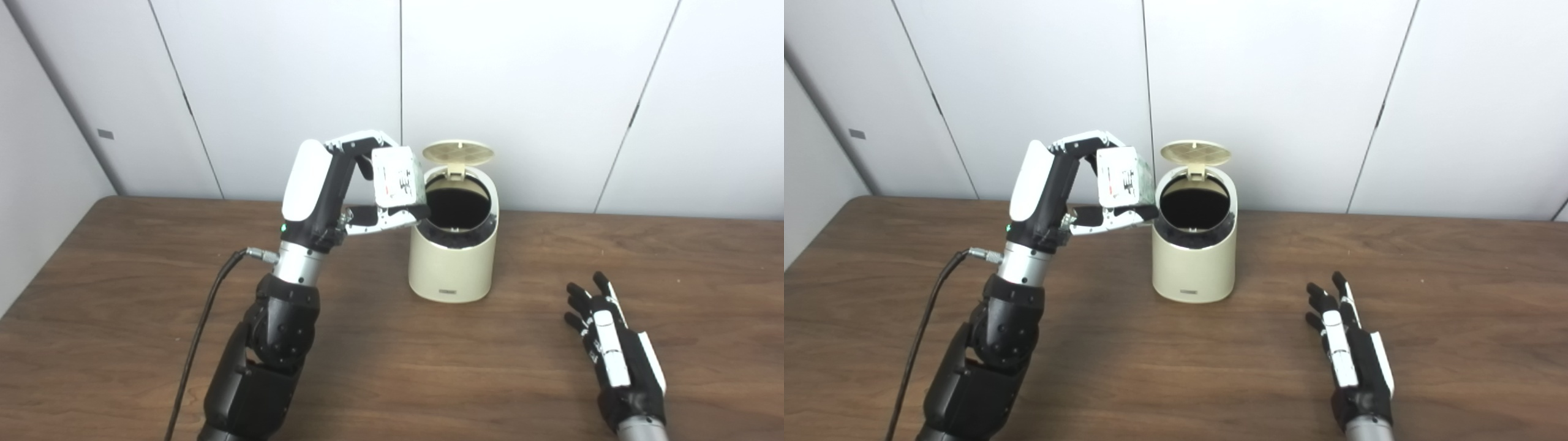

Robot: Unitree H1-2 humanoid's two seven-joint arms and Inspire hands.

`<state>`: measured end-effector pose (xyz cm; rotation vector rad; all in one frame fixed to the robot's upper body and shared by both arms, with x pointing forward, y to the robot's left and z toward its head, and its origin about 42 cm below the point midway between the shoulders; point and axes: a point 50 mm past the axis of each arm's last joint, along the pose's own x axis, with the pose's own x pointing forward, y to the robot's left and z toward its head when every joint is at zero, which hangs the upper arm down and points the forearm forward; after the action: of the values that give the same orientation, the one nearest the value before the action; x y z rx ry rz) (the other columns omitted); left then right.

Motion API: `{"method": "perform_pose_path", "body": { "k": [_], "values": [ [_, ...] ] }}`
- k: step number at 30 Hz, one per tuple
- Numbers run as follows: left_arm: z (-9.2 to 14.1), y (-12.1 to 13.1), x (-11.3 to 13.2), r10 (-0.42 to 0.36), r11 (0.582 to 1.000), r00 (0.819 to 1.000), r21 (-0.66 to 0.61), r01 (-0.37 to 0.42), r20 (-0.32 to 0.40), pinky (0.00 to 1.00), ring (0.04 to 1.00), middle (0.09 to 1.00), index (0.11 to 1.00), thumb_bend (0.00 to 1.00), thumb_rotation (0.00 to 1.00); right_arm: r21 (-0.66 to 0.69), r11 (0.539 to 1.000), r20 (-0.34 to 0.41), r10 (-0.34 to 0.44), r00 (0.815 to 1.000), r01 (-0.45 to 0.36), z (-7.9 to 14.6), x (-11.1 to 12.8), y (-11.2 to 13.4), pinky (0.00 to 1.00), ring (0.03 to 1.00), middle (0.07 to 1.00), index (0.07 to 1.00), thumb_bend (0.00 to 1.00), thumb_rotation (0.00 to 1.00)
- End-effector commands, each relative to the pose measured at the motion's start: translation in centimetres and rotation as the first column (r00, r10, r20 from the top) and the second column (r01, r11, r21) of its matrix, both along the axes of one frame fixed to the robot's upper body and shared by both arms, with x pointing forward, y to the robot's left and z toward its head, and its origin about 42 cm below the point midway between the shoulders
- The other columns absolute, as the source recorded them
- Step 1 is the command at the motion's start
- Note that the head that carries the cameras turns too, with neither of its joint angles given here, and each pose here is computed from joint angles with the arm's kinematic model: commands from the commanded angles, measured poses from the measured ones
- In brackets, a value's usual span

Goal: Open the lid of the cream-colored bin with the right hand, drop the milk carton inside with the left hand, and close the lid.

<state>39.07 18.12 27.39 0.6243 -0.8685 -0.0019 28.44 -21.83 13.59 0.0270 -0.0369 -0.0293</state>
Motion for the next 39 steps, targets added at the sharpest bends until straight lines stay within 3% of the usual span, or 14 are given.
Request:
{"method": "perform_pose_path", "body": {
  "k": [1,13,20,39],
  "values": [
    [3.1,-1.0,0.9,-0.040,0.999,0.986,-0.022,0.044,0.163,0.35,0.441,0.520,0.486,0.48,0.00,0.001,1.000,0.045,0.005,0.999,-0.005,0.8,0.7,0.4,0.92,0.917,0.892,1.000,0.39,0.88],
    [2.3,-3.4,4.0,-0.068,0.997,0.950,-0.002,0.072,0.306,0.36,0.427,0.510,0.491,0.48,0.00,-0.030,1.000,0.039,0.003,0.999,-0.002,0.7,0.8,0.8,0.92,0.916,0.886,1.000,0.38,0.93],
    [2.2,-3.9,4.4,-0.087,0.996,0.936,0.019,0.086,0.341,0.37,0.432,0.501,0.483,0.48,0.00,-0.022,1.000,0.035,0.005,0.999,-0.004,0.6,0.8,0.9,0.93,0.918,0.892,1.000,0.41,0.93],
    [0.6,-3.8,6.8,-0.063,0.997,0.962,0.059,0.049,0.265,0.37,0.443,0.497,0.482,0.48,0.00,-0.004,1.000,0.040,0.016,0.999,-0.016,0.9,0.6,1.6,0.92,0.926,0.897,1.000,0.48,0.94]
  ]
}}
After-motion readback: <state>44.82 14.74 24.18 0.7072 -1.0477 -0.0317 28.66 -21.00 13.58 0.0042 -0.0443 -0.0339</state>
